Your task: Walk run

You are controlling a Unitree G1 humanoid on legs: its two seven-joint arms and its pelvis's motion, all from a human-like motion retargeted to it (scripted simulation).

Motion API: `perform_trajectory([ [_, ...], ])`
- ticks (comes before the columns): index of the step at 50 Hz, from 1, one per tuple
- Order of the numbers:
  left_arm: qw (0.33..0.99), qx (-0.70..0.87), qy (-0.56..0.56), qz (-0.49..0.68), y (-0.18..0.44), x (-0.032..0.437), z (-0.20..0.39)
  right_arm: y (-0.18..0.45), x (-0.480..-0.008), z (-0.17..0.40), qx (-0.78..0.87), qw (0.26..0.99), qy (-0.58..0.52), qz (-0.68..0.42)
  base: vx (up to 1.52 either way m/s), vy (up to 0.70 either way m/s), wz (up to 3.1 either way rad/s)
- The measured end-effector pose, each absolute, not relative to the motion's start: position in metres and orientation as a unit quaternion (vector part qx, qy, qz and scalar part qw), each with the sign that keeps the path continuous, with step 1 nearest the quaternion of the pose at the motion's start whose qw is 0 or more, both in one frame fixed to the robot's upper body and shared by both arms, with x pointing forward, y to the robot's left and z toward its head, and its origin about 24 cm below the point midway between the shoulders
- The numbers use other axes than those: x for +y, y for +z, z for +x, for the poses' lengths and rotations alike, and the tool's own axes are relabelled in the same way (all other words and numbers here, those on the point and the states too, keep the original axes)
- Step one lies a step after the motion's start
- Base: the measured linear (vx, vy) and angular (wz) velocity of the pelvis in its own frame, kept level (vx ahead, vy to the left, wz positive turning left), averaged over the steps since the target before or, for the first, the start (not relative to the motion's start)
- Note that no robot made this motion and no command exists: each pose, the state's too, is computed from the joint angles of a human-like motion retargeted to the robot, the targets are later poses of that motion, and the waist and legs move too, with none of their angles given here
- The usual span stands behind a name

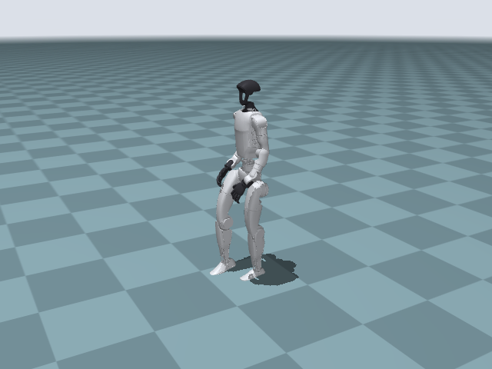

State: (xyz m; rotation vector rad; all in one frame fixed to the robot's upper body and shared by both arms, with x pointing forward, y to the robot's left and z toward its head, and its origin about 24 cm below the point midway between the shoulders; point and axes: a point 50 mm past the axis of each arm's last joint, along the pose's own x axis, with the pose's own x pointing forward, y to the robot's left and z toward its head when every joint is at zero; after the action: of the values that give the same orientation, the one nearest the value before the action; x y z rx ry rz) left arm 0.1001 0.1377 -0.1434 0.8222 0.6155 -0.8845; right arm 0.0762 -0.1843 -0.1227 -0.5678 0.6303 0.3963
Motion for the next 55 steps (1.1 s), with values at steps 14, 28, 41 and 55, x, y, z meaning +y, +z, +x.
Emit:
perform_trajectory([
  [14,0.722,0.394,-0.456,0.34,-0.163,0.148,0.03,-0.12,-0.166,0.089,0.274,0.9,0.235,-0.245,1.21,-0.6,0.38],
  [28,0.853,0.314,-0.271,0.317,-0.141,0.145,0.076,-0.131,-0.172,0.106,0.321,0.828,0.365,-0.279,1.11,-0.53,-1.08],
  [41,0.847,0.347,-0.288,0.283,-0.141,0.153,0.08,-0.144,-0.172,0.07,0.375,0.788,0.404,-0.276,1.37,-0.19,-0.58],
  [55,0.737,0.419,-0.423,0.321,-0.16,0.148,0.064,-0.126,-0.167,0.085,0.282,0.889,0.251,-0.259,1.15,-0.17,0.61],
])
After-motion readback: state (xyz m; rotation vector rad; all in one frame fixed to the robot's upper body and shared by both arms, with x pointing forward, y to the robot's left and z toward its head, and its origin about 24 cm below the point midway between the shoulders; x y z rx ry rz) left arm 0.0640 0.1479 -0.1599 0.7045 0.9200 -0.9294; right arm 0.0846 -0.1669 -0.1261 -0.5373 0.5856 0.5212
